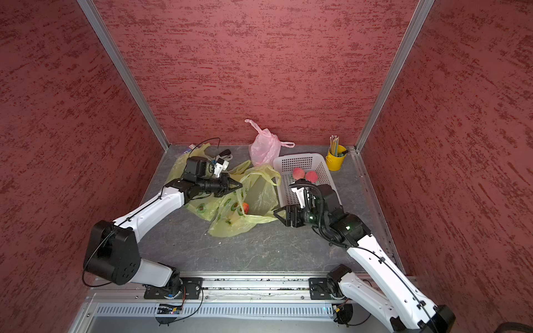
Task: Place the peach into a plastic bag & tie a knot
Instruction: Adjust the plastic bag at the center of the board.
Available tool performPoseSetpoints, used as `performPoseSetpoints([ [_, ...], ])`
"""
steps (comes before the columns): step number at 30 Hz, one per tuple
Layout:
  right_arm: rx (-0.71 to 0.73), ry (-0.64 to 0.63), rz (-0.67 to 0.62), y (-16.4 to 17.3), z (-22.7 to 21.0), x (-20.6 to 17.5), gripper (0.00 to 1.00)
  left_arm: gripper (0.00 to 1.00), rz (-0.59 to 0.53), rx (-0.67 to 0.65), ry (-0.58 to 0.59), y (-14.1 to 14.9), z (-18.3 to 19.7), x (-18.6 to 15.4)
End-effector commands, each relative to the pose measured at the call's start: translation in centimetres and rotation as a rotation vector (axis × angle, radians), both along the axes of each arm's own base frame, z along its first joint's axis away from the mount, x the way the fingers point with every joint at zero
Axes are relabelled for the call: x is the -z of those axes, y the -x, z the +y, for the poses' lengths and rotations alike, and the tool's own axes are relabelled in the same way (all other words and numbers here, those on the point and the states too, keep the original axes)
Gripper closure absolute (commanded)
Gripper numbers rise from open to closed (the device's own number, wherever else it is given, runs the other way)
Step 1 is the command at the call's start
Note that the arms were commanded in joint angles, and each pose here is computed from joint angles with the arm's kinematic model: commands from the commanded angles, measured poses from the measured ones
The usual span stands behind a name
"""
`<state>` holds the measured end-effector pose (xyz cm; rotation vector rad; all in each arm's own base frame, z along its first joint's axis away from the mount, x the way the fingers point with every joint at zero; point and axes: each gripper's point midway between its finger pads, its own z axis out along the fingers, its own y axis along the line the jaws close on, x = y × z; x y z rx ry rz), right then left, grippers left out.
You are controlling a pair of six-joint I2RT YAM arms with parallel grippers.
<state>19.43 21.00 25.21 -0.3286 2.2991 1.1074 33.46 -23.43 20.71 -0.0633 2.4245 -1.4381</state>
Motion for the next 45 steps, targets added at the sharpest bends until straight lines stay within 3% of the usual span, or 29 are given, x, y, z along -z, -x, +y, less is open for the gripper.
performPoseSetpoints([
  [1, -0.039, 0.001, 0.01, 0.6, 0.3, 0.0, 0.37, 1.0, -0.015, -0.005, -0.004, -0.4, 0.1, 0.4],
  [4, -0.041, 0.001, 0.007, 0.4, 0.4, 0.0, 0.53, 1.0, -0.015, -0.003, -0.002, -0.4, 0.0, 0.4],
  [10, -0.06, -0.06, -0.024, -0.2, 1.4, -1.8, 1.0, 1.0, -0.023, -0.007, 0.002, -0.2, 0.2, -0.5],
  [12, -0.08, -0.097, -0.048, -0.4, 2.1, -3.4, 1.0, 0.85, -0.042, -0.019, -0.007, 0.2, 0.6, -1.4],
  [15, -0.109, -0.153, -0.089, -1.3, 3.2, -6.1, 1.0, 0.47, -0.107, -0.058, -0.053, 1.0, 1.9, -3.5],
  [25, -0.232, -0.3, -0.163, -4.7, 7.5, -12.7, 1.0, 0.14, -0.682, 0.108, -0.079, 10.0, 1.8, -13.5],
  [29, -0.256, -0.321, -0.161, -5.4, 8.6, -13.9, 1.0, 0.09, -0.81, 0.112, -0.194, 11.4, 1.6, -13.0],
  [35, -0.286, -0.332, -0.149, -5.3, 9.7, -14.4, 1.0, 0.04, -0.887, 0.116, -0.395, 10.1, 0.2, -10.2],
  [41, -0.3, -0.338, -0.128, -4.9, 10.7, -14.0, 1.0, 0.01, -0.951, 0.046, -0.406, 7.3, -1.7, -10.6],
  [45, -0.303, -0.338, -0.122, -5.0, 11.3, -13.6, 1.0, 0.07, -0.991, 0.007, -0.362, 6.3, -3.3, -11.5],
])
